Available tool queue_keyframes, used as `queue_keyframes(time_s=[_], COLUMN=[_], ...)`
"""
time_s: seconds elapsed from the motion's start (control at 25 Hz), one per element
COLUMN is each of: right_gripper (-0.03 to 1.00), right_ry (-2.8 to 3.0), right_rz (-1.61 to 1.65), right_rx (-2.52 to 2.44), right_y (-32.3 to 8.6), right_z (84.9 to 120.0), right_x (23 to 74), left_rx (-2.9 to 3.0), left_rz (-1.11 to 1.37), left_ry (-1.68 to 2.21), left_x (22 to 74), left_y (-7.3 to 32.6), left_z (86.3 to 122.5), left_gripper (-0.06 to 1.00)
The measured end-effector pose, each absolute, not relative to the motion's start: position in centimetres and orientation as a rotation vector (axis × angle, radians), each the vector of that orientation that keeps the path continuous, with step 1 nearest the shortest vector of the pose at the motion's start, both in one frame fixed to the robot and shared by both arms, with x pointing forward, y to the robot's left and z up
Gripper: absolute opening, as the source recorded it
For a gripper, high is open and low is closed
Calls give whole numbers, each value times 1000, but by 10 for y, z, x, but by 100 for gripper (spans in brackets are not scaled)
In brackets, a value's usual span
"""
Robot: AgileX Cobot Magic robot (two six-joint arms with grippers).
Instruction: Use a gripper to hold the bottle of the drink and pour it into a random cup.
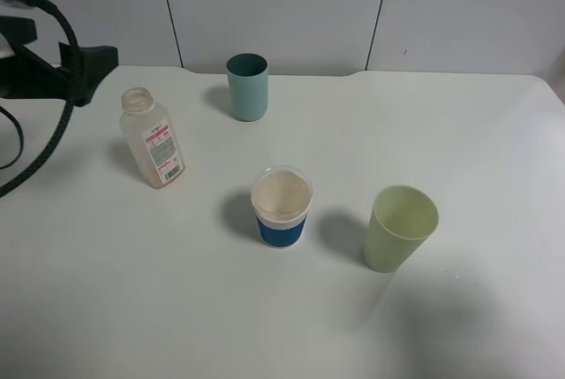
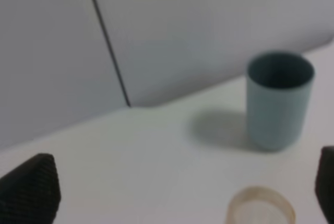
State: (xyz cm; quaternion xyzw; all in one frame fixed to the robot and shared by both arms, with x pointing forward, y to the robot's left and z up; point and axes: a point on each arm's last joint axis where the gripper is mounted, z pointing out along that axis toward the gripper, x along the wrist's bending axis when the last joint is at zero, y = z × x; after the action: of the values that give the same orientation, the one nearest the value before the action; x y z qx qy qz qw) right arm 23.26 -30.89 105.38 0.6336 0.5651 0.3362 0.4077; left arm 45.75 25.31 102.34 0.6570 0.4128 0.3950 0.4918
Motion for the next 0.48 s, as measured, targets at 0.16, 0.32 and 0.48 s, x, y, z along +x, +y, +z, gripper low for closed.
queue_keyframes(time_s=[0.16, 0.32, 0.48], right_gripper=[63, 63, 63], right_ry=[1425, 1425, 1425], right_rz=[847, 847, 847], right_rx=[1597, 1597, 1597], right_y=[-309, -309, -309], right_z=[1054, 1054, 1054], right_x=[233, 233, 233], left_rx=[1548, 1511, 1499], left_rz=[1045, 1120, 1166], left_ry=[986, 993, 1130], left_x=[434, 408, 382], left_y=[261, 269, 283], left_z=[1050, 1069, 1087], left_gripper=[99, 99, 99])
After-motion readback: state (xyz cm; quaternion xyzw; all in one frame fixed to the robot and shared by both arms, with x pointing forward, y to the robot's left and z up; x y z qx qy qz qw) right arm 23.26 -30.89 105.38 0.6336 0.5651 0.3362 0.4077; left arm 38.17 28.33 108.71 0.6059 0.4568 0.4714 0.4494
